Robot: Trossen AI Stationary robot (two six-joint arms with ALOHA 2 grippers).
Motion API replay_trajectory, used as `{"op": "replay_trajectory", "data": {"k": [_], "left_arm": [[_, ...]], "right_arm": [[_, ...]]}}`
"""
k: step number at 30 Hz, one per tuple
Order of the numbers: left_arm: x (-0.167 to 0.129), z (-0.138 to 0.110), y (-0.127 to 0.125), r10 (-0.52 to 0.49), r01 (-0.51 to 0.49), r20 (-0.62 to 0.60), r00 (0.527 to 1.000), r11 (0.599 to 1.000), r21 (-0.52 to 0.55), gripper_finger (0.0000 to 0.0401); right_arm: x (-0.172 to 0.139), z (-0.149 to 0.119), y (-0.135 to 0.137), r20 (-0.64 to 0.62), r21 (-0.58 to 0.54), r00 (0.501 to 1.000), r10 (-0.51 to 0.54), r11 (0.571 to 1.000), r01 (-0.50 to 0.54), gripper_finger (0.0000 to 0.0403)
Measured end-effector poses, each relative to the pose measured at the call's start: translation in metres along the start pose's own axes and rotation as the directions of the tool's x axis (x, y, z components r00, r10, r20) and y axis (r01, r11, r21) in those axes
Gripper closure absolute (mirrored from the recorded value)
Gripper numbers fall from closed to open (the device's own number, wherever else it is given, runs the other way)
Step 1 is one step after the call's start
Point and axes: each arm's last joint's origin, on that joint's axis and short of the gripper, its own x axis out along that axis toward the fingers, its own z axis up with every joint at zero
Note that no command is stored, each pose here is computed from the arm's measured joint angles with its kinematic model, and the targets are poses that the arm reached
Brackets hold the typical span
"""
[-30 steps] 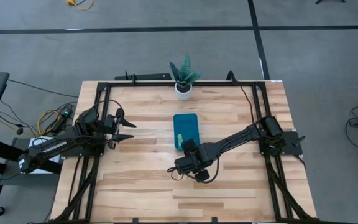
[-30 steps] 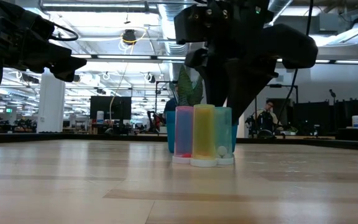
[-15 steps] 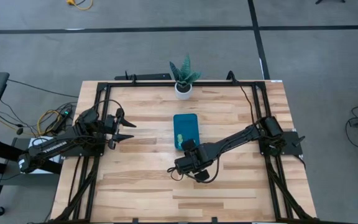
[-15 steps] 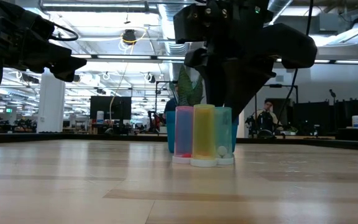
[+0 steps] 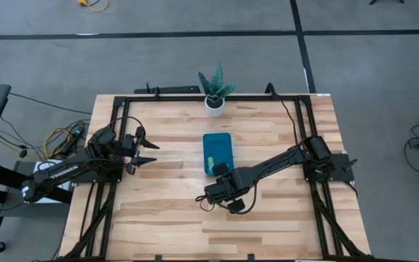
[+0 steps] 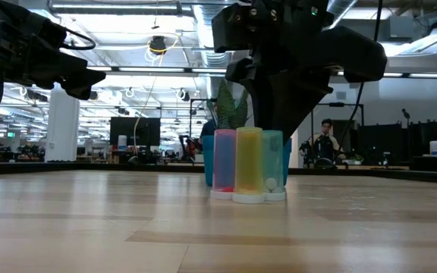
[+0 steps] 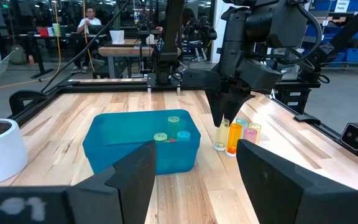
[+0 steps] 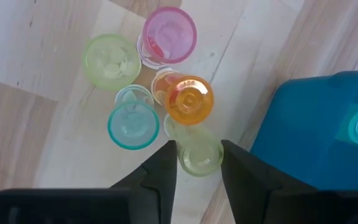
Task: Pick and place pill bottles into a basket
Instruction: Put the yellow pill bottle into the blue container
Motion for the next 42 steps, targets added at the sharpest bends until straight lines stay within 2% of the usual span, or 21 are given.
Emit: {"op": "replay_trajectory", "data": {"k": [11,28,35,42], "left_arm": [[0.0,0.0,0.0,0.0,0.0,0.0,1.0,1.0,0.0,0.0189],[0.0,0.0,0.0,0.0,0.0,0.0,1.0,1.0,0.0,0.0189],[0.0,0.0,0.0,0.0,0.0,0.0,1.0,1.0,0.0,0.0189],[0.0,0.0,0.0,0.0,0.0,0.0,1.0,1.0,0.0,0.0189]], "right_arm": [[-0.01,-0.002,0.0,-0.017,0.025,1.0,0.004,1.0,-0.003,0.0294],[-0.077,0.004,-0.014,-0.092,0.033,0.996,0.008,0.999,-0.005,0.0294],[-0.099,0.002,-0.04,-0.087,0.081,0.995,-0.049,0.995,0.056,0.0294],[-0.104,-0.004,-0.078,-0.07,0.127,0.996,-0.063,0.989,0.072,0.0294]]}}
